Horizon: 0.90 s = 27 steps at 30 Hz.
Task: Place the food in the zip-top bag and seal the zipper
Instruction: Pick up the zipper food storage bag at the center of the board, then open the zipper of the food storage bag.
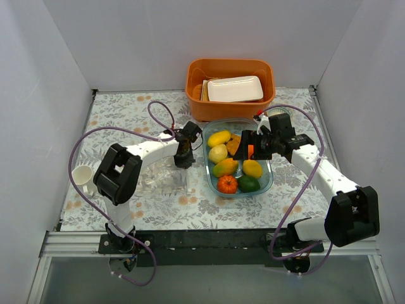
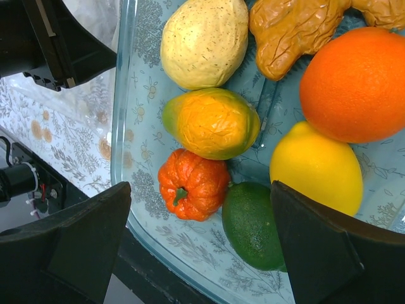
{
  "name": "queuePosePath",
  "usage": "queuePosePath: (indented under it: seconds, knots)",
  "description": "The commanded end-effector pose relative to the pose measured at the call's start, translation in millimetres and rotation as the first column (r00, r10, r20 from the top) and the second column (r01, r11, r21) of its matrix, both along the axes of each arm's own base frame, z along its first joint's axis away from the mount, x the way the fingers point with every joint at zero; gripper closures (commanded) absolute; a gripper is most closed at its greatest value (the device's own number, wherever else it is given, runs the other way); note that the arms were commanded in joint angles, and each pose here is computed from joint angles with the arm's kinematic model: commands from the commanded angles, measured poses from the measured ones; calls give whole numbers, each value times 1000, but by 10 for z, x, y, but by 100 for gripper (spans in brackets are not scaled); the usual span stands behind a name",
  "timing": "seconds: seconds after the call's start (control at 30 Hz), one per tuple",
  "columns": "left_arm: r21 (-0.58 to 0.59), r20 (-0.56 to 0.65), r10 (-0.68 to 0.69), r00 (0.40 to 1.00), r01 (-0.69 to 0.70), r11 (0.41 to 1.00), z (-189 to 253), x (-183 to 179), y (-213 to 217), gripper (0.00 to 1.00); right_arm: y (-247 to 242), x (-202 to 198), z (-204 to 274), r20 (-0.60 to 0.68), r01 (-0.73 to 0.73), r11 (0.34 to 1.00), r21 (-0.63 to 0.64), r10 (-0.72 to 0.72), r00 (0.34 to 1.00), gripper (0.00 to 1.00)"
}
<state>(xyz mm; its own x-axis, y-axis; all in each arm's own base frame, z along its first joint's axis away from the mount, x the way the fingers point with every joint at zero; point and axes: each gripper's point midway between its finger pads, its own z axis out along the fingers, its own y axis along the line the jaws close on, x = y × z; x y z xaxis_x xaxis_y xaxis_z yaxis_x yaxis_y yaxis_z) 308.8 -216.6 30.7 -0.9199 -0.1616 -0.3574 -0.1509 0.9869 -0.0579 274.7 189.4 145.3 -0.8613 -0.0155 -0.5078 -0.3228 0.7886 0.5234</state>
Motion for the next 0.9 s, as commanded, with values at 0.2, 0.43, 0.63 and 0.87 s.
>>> queuePosePath:
  seconds: [0.2,0.43,0.63,0.87]
  knots:
    - [-234,203,-84,976,132,963,1182,75,-324,100,320,23,320,52,-87,977,195,78,996,2]
    - [-272,247,-83,966,151,950,1434,-69,-250,100,660,67,536,94,-147,936,318,124,988,3]
    - [-315,303,-109,947,208,926,1613,-163,-255,100,1035,114,557,96,-199,915,351,176,980,14]
    - [-308,304,-117,945,213,927,1603,-238,-192,100,1441,205,465,75,-234,909,344,222,972,23]
